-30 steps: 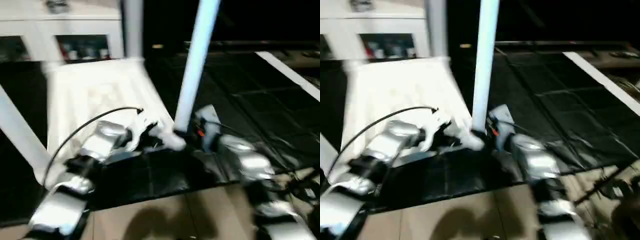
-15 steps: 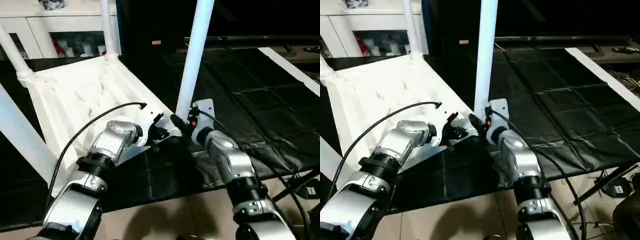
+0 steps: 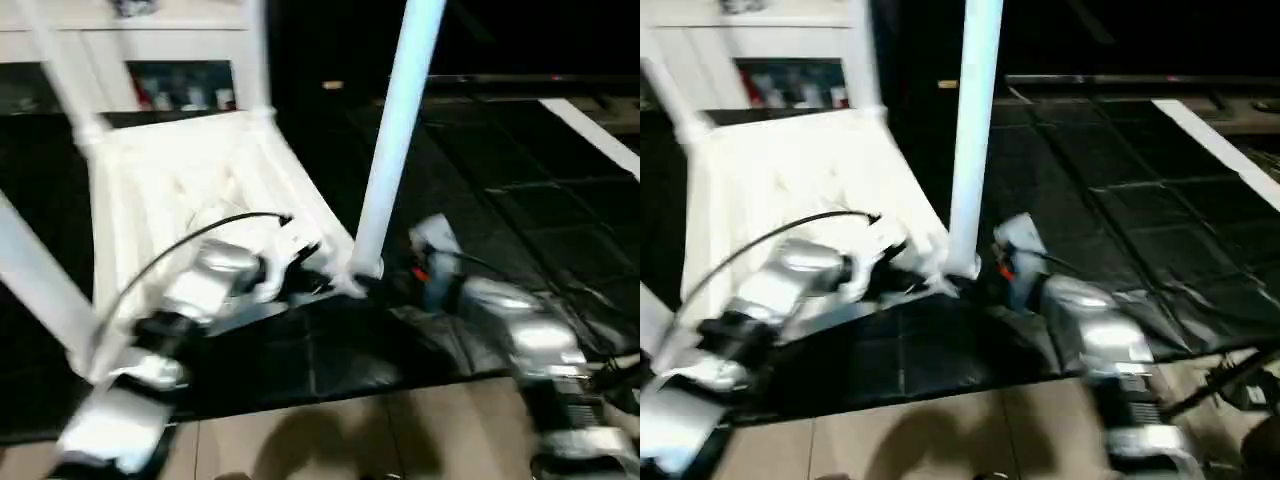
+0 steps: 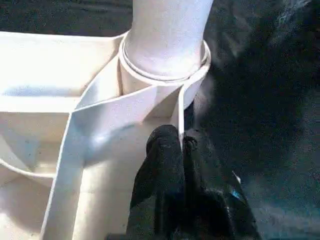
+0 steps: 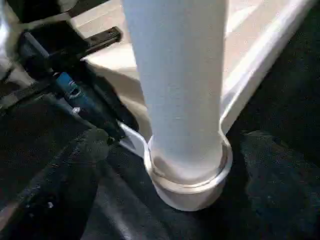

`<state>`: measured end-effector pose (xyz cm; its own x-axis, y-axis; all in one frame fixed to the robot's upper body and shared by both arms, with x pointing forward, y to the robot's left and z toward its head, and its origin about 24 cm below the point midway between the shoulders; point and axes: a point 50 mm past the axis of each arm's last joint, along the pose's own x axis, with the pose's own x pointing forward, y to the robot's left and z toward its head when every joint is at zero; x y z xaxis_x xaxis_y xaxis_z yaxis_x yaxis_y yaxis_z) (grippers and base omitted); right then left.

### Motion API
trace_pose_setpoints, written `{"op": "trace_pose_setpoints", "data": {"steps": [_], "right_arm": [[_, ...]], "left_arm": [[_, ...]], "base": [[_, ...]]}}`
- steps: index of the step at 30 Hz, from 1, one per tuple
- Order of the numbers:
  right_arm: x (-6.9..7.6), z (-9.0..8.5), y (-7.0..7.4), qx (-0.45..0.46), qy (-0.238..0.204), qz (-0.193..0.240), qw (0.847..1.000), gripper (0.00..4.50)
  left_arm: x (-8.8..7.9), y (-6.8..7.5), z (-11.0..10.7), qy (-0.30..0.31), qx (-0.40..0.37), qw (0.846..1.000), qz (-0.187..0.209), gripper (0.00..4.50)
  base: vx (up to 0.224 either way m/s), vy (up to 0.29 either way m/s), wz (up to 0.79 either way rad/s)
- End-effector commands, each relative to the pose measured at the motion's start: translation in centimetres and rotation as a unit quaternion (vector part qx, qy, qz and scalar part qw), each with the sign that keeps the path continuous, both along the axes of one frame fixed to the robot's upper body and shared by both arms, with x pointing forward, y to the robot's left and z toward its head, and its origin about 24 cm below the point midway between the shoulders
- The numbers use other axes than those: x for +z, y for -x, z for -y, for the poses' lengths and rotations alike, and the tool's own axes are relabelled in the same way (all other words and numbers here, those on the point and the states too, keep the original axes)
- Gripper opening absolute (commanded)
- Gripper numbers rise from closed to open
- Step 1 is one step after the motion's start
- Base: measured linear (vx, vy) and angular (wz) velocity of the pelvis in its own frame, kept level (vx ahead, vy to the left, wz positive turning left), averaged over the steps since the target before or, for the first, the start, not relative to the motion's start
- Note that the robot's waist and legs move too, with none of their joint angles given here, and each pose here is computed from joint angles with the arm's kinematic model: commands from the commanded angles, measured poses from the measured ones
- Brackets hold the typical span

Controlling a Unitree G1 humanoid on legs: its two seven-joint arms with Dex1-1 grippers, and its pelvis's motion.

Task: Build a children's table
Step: Rotate leg to tighten

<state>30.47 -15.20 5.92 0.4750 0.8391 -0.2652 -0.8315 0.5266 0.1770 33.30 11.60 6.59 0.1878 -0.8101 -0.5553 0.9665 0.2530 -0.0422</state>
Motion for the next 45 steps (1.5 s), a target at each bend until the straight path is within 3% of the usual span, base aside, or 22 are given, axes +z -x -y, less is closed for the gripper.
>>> {"op": "trace_pose_setpoints", "data": {"steps": [1, 4, 7, 18, 32, 45], "right_arm": [[0.4, 0.0, 0.2, 0.030, 0.004, 0.005, 1.000, 4.45], [1.1, 0.9, 1.0, 0.117, 0.026, -0.012, 0.993, 4.45], [1.4, 1.0, 1.3, 0.166, 0.042, -0.015, 0.985, 4.45], [1.8, -0.1, 0.9, 0.247, 0.048, 0.008, 0.968, 4.45], [1.3, -1.5, 0.5, 0.283, 0.025, -0.012, 0.959, 3.24], [1.3, -1.7, 0.5, 0.288, 0.009, -0.022, 0.957, 2.18]], "left_arm": [[1.5, 0.5, 1.6, 0.023, -0.082, 0.996, 0.020, 0.00], [1.4, 1.5, 0.5, -0.016, -0.170, 0.985, 0.000, 0.00], [1.3, 1.9, 0.1, -0.037, -0.206, 0.978, -0.007, 0.00], [1.2, 2.1, -0.3, -0.064, -0.259, 0.964, -0.011, 0.00], [1.1, 1.8, -0.2, -0.064, -0.259, 0.964, -0.004, 0.00], [1.0, 1.5, -0.1, -0.058, -0.245, 0.968, 0.001, 0.00]], "base": [[0.000, 0.000, 0.00], [0.000, 0.000, 0.00], [0.000, 0.000, 0.00], [0.000, 0.000, 0.00], [0.000, 0.000, 0.00], [0.000, 0.000, 0.00]]}}
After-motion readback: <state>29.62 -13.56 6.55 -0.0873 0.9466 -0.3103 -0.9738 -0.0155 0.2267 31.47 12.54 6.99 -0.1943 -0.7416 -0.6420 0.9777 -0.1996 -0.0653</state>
